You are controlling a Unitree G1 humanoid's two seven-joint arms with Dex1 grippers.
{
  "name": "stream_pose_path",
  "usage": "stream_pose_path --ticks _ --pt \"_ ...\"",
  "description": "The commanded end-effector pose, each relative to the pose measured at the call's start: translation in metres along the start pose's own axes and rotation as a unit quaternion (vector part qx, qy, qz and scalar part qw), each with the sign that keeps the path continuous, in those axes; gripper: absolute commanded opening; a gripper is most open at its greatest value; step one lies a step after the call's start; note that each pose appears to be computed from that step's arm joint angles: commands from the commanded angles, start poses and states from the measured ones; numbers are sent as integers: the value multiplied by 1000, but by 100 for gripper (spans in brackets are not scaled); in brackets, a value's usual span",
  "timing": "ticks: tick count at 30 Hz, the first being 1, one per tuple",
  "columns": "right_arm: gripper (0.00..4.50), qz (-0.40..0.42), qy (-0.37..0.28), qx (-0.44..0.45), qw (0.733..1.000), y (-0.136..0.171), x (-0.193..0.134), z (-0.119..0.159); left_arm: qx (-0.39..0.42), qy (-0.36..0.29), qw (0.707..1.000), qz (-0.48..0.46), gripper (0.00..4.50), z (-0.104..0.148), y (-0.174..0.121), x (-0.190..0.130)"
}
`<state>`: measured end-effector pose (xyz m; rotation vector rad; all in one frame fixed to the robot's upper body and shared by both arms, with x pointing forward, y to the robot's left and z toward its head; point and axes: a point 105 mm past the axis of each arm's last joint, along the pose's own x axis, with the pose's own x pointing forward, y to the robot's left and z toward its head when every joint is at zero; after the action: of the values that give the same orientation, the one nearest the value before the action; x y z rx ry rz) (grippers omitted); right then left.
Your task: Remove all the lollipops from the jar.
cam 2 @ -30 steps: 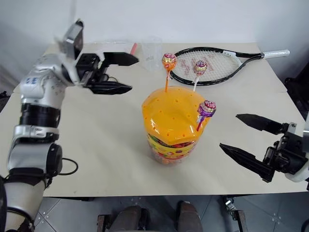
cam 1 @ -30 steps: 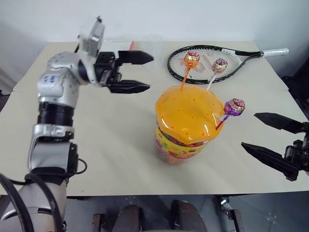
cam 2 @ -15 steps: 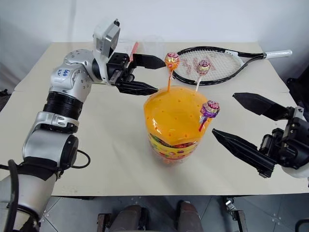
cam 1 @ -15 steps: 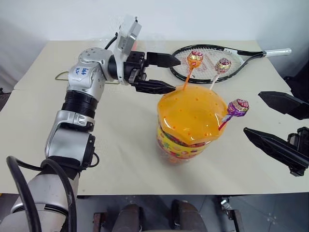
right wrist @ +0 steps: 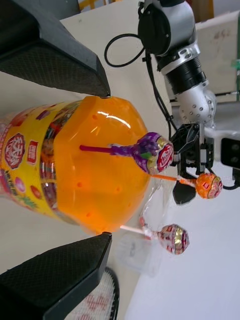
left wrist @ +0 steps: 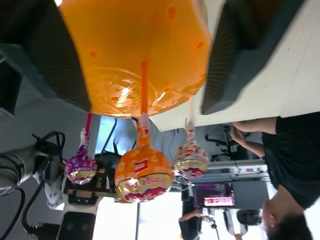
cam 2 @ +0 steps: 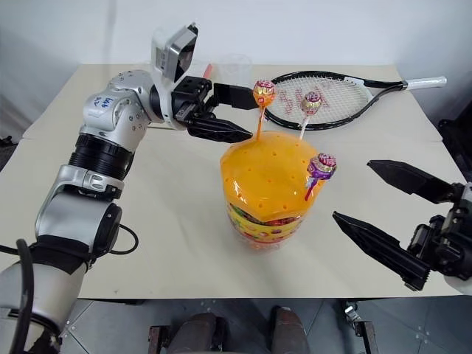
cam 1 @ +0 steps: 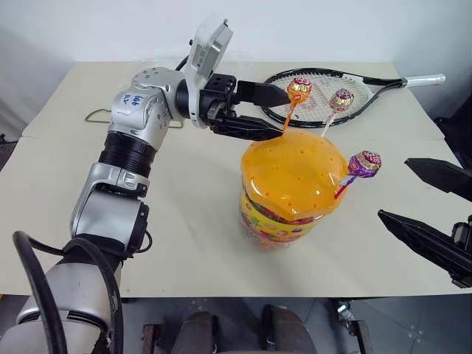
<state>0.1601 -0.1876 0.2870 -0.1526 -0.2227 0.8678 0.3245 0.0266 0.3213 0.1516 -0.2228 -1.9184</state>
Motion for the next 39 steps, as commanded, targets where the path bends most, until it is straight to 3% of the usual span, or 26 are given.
stream_pose_path --ticks 1,8,14,21,25,28,32,35,39 --pt "450 -11 -9 -16 1000 1 -5 6 33 -23 995 -87 230 18 -18 10" --pt "450 -20 -13 -16 1000 2 -8 4 39 -39 994 -99 6 24 -19 14" --pt "450 -24 -14 -25 999 5 -14 6 49 -82 993 -65 2 54 -8 13" --pt "450 -9 1 -18 1000 9 -19 0 60 -96 994 14 2 68 13 6" --pt "450 8 17 -11 1000 13 -20 -5 61 -75 993 73 2 69 27 -1" --pt "450 15 26 -9 1000 15 -20 -9 31 -16 987 158 2 60 42 -18" --pt "450 27 33 -12 999 16 -21 -10 -13 106 944 311 2 28 59 -70" --pt "450 38 47 -15 998 13 -25 -13 -63 207 882 419 2 -5 57 -122" --pt "450 62 63 -23 996 9 -27 -15 -136 247 813 510 2 -29 38 -172"
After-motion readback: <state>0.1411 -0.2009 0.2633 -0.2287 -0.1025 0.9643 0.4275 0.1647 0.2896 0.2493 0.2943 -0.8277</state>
